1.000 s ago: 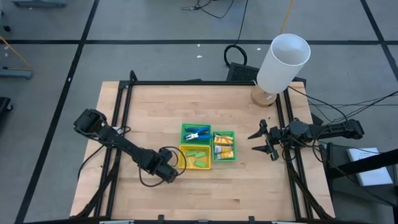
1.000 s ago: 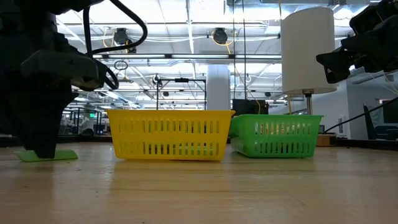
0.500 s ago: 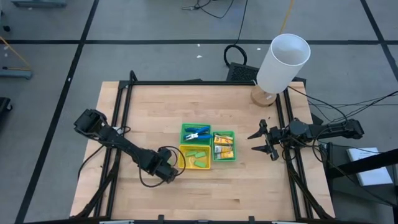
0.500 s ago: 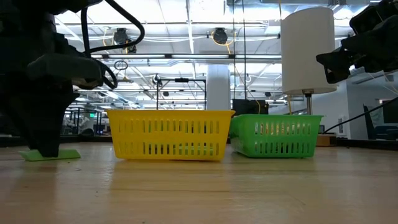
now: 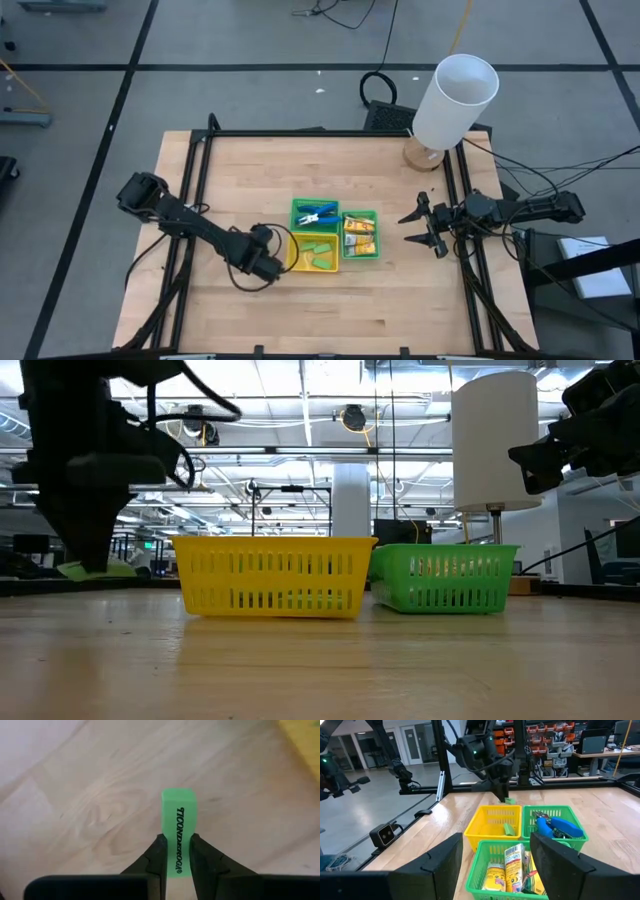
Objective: Pick & Place School Supplies
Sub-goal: Put the green eraser into the bottom yellow bin
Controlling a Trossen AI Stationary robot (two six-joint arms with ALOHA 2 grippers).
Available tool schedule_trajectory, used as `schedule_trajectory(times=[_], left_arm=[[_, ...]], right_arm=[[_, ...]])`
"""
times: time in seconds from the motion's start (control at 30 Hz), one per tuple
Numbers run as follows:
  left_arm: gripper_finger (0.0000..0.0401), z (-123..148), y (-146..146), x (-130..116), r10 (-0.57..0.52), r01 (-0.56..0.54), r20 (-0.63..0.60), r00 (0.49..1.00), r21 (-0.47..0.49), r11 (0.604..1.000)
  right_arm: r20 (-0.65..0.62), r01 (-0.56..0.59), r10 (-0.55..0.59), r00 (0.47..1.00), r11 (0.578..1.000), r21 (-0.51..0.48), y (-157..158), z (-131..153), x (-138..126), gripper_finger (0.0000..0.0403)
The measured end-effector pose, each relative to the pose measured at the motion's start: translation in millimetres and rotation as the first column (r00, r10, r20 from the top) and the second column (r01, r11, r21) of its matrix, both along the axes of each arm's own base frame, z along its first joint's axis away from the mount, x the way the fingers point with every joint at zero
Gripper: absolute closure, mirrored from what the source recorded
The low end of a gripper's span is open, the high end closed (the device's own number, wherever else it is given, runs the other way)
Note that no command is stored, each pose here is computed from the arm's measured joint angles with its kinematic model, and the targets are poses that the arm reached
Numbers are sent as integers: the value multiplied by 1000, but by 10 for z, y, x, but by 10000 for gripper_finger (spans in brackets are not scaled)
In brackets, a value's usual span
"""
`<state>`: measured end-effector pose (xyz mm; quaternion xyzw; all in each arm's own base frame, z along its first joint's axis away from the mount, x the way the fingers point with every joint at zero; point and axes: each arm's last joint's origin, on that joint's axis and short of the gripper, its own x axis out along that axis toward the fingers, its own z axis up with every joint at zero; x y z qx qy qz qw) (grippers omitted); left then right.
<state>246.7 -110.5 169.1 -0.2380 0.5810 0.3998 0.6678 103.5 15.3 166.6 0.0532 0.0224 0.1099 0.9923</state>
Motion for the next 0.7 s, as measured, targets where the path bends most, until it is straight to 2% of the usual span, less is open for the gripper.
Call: schedule_trajectory(times=[0.13, 0.33, 0.57, 0.7], left_arm=[[345, 160, -3, 89, -42, 42, 57, 998, -2, 999], [345, 486, -17, 237, -146, 137, 154, 977, 64, 988], [345, 800, 19, 425, -275, 239, 244, 930, 168, 956], [347, 827, 38, 566, -389, 342, 307, 869, 199, 919]], right_arm=[[0, 0, 0, 1000, 1000, 0, 0, 0, 0, 177], [1, 0, 0, 1000, 1000, 0, 0, 1, 0, 177], [2, 0, 0, 1000, 1000, 0, 0, 2, 0, 177], [2, 0, 0, 1000, 1000, 0, 0, 2, 0, 177]])
